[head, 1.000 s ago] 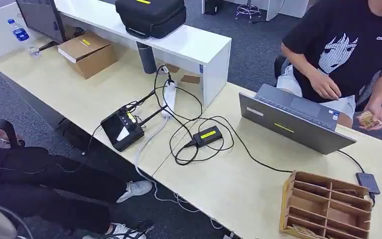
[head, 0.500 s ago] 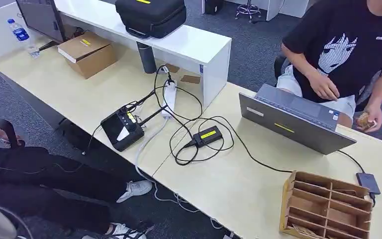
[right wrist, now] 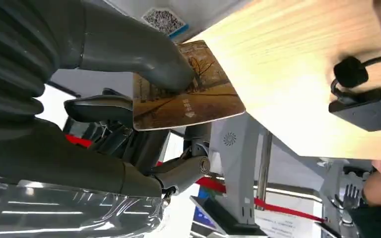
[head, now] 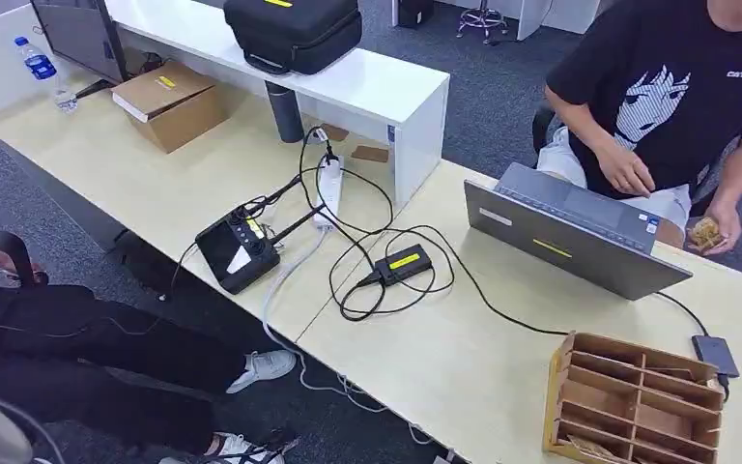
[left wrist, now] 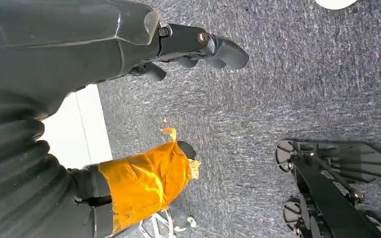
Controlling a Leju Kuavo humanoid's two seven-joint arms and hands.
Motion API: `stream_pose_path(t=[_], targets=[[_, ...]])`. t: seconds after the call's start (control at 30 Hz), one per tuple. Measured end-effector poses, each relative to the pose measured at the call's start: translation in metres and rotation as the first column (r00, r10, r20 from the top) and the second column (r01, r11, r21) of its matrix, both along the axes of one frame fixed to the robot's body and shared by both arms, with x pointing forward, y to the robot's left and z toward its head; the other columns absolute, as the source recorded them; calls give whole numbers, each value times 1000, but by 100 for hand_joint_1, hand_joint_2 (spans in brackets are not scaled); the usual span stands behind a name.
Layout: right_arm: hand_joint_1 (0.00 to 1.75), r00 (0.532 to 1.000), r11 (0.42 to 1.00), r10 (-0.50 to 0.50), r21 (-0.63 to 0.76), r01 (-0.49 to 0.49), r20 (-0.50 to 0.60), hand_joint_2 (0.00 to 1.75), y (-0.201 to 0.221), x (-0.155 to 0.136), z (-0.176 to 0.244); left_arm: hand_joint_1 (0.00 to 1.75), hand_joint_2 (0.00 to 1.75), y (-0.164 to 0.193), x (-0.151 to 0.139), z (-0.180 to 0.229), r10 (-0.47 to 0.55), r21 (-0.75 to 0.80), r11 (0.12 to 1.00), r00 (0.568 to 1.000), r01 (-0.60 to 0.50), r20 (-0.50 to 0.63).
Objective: Pass the card to the sensor for recognition and then transmit it.
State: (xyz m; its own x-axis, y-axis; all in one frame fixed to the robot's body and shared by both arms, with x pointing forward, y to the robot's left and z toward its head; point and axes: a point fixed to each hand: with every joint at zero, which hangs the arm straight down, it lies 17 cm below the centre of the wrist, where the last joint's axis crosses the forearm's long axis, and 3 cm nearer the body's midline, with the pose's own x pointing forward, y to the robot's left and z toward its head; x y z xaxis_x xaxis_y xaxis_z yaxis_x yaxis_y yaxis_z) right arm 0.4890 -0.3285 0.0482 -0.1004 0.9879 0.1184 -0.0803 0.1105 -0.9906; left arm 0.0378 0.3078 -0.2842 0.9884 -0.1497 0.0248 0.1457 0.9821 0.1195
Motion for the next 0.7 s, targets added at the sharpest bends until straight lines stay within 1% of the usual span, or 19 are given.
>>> stream_pose_path(t=[0.23,0.3,0.47,0.6,0.7], targets=[[173,1000,1000,0,0,0,0,175,0,0,0,0,175,0,0,0,0,0,1000,1000,0,0],[175,1000,1000,2,-3,-2,-8,175,0,1,-2,0,175,0,0,0,-1,-1,1000,1000,1,0],[173,999,1000,13,1,-13,-52,175,3,2,-11,0,175,0,0,0,-3,-2,1000,1000,3,-1],[175,1000,1000,-2,-21,1,-21,175,2,5,-5,0,175,0,0,0,-6,-2,1000,1000,6,-1],[173,999,998,-11,-58,12,30,175,0,12,11,0,175,0,-1,0,-9,-1,1000,1000,9,-2]])
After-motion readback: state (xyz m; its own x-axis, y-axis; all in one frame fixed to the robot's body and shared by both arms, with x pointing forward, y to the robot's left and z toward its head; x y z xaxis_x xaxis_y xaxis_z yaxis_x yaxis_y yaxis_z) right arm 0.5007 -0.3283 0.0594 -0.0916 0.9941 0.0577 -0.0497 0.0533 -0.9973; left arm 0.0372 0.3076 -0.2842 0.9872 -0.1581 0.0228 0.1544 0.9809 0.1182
